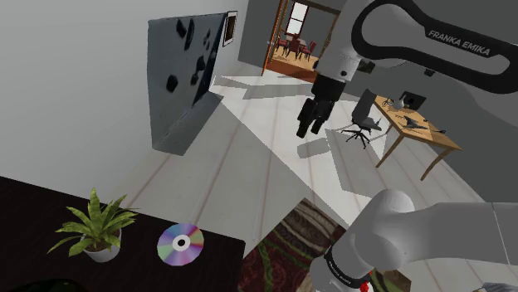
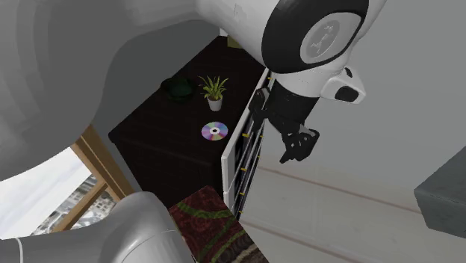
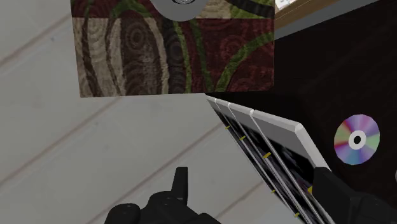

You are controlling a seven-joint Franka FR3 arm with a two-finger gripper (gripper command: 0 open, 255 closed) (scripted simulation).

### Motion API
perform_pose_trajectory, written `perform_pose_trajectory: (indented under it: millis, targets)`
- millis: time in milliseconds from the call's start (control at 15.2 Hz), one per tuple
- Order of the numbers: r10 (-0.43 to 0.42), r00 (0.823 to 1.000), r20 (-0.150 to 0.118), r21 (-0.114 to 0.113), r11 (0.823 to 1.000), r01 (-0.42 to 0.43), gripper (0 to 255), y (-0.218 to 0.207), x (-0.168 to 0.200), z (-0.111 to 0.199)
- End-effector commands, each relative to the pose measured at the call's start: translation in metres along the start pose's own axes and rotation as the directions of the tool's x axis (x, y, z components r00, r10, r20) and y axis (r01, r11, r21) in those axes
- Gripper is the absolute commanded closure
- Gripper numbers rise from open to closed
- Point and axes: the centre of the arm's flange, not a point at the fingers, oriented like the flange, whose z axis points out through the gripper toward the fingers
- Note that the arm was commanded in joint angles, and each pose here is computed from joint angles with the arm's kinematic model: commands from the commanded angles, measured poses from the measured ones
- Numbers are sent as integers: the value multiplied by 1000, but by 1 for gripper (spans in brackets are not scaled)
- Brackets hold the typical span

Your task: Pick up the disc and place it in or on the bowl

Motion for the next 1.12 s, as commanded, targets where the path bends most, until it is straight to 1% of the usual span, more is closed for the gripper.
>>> perform_pose_trajectory:
  millis: [0,132,264,396,528,660,792,924,1056]
  targets:
    - [0,1000,0,0,1000,0,0,0,0,0]
    - [-51,998,36,43,998,49,0,0,24,19]
    - [-102,992,71,87,992,96,0,-1,47,39]
    - [-155,983,102,132,981,141,0,-4,69,59]
    - [-209,969,131,179,967,184,0,-10,90,80]
    - [-262,952,157,227,948,224,0,-17,110,102]
    - [-316,931,181,275,925,261,0,-26,129,124]
    - [-370,907,201,323,899,295,0,-37,146,146]
    - [-423,879,218,372,869,326,0,-50,162,168]
